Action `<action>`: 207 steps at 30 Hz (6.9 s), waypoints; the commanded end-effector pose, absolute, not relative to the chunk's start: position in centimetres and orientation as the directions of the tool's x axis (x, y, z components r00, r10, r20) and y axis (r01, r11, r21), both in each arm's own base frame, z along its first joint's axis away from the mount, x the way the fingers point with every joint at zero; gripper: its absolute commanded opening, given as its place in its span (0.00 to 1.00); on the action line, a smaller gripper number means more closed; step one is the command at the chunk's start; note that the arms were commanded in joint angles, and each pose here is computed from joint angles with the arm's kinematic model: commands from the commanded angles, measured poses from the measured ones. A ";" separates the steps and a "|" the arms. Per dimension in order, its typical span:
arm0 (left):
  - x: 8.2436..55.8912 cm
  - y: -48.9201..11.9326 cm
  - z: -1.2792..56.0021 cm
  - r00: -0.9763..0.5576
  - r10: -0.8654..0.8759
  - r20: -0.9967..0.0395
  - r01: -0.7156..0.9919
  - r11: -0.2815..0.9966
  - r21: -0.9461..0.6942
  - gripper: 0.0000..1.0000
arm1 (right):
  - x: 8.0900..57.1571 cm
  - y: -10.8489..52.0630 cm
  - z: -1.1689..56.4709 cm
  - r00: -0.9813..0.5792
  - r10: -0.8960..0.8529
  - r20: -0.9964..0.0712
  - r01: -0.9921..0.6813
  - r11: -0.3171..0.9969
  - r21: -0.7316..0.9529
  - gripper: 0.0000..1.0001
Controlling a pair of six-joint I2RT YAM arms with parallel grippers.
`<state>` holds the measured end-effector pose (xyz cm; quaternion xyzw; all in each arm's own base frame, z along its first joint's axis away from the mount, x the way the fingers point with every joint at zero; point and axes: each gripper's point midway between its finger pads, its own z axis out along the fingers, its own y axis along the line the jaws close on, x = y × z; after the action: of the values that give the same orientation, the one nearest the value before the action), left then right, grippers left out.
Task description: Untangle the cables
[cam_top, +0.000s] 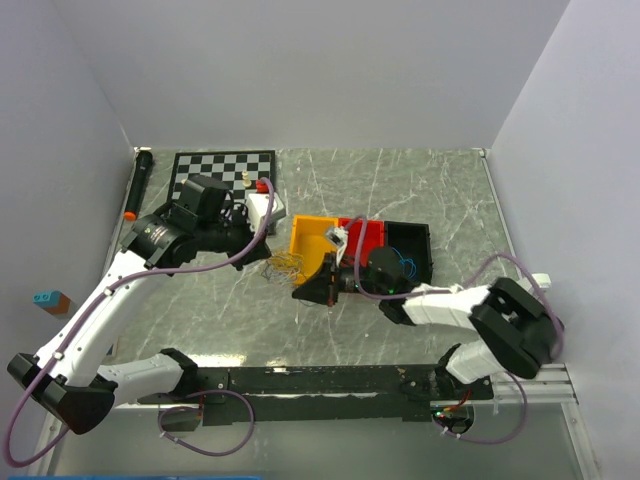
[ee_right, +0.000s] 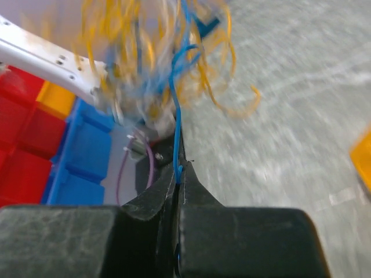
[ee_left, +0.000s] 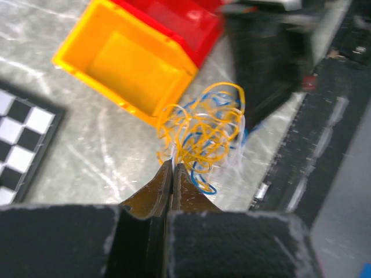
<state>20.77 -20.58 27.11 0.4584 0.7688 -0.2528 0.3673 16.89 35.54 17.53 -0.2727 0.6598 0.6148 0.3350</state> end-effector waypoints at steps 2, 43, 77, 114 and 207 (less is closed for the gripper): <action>24.4 -19.3 27.1 -0.312 0.503 -0.806 0.803 0.593 0.059 0.01 | 16.7 31.8 17.7 -0.558 0.101 -0.824 -0.785 0.258 0.563 0.00; 21.9 -6.2 1.4 -0.489 0.837 -0.245 0.749 0.546 0.376 0.01 | 14.2 1.2 48.0 0.420 0.404 -0.812 -0.301 0.907 0.295 0.00; 19.7 -16.4 14.2 -0.389 0.701 -0.597 0.879 0.477 -0.013 0.01 | 26.3 9.8 44.1 0.326 0.042 -0.944 -0.150 0.989 -0.008 0.00; 19.9 -15.7 13.2 -0.396 0.723 -0.566 0.871 0.491 0.018 0.01 | 29.0 3.5 47.8 0.382 0.156 -0.911 -0.014 0.987 0.163 0.00; 18.8 -17.0 13.2 -0.380 0.735 -0.561 0.884 0.467 0.013 0.02 | 32.6 8.6 11.4 -0.518 0.408 -0.752 0.315 0.908 0.275 0.53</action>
<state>18.54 -16.57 12.38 0.4976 0.8228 -0.1423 0.2348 31.12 8.25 8.27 0.1970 0.8885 0.0312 0.4132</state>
